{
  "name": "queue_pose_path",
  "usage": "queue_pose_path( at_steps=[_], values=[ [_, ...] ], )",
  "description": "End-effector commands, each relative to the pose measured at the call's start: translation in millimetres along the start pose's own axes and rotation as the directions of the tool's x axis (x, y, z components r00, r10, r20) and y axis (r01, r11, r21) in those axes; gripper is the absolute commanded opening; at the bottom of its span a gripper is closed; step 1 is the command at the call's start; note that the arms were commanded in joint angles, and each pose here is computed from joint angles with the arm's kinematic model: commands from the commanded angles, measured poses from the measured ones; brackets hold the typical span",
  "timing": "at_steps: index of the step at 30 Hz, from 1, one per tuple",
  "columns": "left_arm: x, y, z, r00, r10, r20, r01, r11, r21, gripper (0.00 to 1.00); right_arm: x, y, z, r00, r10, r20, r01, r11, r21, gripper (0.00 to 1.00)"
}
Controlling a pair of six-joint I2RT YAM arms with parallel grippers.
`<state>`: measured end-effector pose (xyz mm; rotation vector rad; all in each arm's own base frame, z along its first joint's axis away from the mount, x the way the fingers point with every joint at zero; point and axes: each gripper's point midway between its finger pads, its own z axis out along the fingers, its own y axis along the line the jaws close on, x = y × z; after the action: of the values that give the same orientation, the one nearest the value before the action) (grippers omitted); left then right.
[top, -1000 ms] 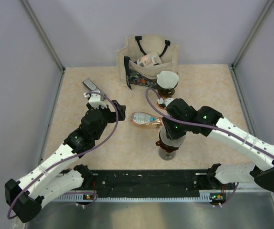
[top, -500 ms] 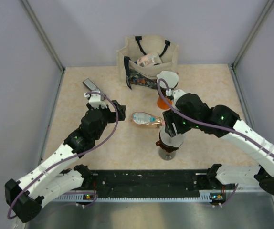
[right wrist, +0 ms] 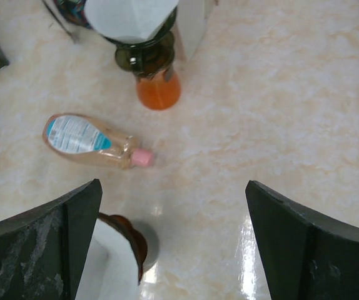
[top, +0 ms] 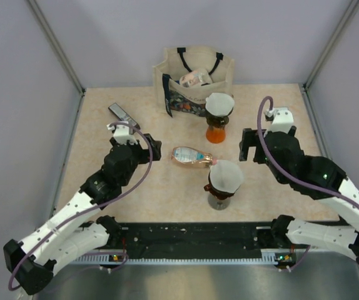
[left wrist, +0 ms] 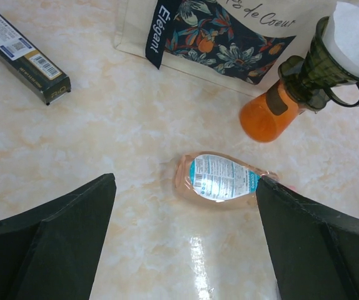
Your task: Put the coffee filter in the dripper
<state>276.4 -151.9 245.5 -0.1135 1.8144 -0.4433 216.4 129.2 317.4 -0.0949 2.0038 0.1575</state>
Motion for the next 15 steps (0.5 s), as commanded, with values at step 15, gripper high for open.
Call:
queue_pose_path(
  at_steps=[15],
  values=[
    [-13,67,-42,0.993,-0.074,0.097,0.099,0.952,-0.289,0.99,4,-77,12,0.91,0.158,0.384,-0.295,0.897,0.329,0.99]
  ],
)
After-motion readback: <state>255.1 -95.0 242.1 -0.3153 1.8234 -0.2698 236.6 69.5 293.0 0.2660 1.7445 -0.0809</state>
